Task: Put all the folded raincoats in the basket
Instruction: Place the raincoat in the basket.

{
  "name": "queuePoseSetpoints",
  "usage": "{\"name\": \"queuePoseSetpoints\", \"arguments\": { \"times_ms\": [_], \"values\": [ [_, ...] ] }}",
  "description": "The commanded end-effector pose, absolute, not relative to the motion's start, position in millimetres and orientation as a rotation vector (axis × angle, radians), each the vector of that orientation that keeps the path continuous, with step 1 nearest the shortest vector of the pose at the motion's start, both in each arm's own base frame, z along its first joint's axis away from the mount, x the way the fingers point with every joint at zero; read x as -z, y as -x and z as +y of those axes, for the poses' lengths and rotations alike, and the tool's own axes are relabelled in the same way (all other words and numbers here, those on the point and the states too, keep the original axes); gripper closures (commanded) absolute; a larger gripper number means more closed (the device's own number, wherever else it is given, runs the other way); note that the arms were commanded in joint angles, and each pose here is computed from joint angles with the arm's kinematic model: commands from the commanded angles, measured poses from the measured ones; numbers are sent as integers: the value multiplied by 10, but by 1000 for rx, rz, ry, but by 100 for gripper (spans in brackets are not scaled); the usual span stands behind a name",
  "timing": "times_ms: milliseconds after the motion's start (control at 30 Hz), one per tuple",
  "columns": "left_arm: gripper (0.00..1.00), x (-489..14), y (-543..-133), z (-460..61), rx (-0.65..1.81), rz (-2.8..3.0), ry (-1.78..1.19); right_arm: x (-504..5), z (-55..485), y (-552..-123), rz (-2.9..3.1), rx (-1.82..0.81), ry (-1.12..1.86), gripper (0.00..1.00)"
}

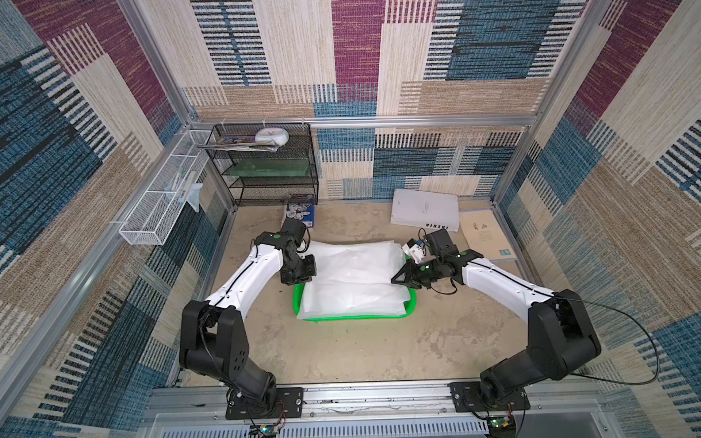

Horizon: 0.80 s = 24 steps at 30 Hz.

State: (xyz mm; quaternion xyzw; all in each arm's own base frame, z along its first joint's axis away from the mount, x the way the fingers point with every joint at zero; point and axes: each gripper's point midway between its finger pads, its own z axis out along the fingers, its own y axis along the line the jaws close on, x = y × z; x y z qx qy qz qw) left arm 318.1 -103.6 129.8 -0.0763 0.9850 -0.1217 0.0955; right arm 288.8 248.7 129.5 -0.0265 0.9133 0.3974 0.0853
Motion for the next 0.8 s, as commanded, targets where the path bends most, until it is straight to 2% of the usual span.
{"name": "queuePoseSetpoints", "arguments": {
  "times_ms": [0, 67, 133, 233, 333, 400, 533, 600, 767],
  "values": [
    [59, -1391, -3189, -1016, 354, 2898, 224, -1338, 2479, -2866, 2711, -1183, 112, 55],
    [47, -1526, -3180, -1012, 356, 2884, 207, -1379, 2432, -2854, 2710, -1150, 116, 46],
    [41, -1707, -3167, -977, 336, 2862, 186, -1445, 2357, -2851, 2708, -1102, 124, 43],
    [40, -2014, -3156, -872, 292, 2808, 179, -1607, 2199, -2912, 2688, -970, 140, 40],
    [48, -2296, -3192, -876, 351, 2742, 183, -1804, 2008, -3065, 2649, -824, 96, 40],
    [55, -2442, -3278, -1069, 501, 2706, 141, -1993, 1988, -3184, 2586, -799, 100, 46],
    [67, -2520, -3554, -1450, 764, 2680, 60, -2351, 2337, -3321, 2481, -1058, 152, 59],
    [74, -2404, -3732, -1482, 766, 2697, 89, -2391, 2520, -3407, 2459, -1186, 143, 63],
    [83, -2061, -4052, -1458, 697, 2735, 144, -2170, 2797, -3655, 2466, -1276, 110, 67]
  ]
}}
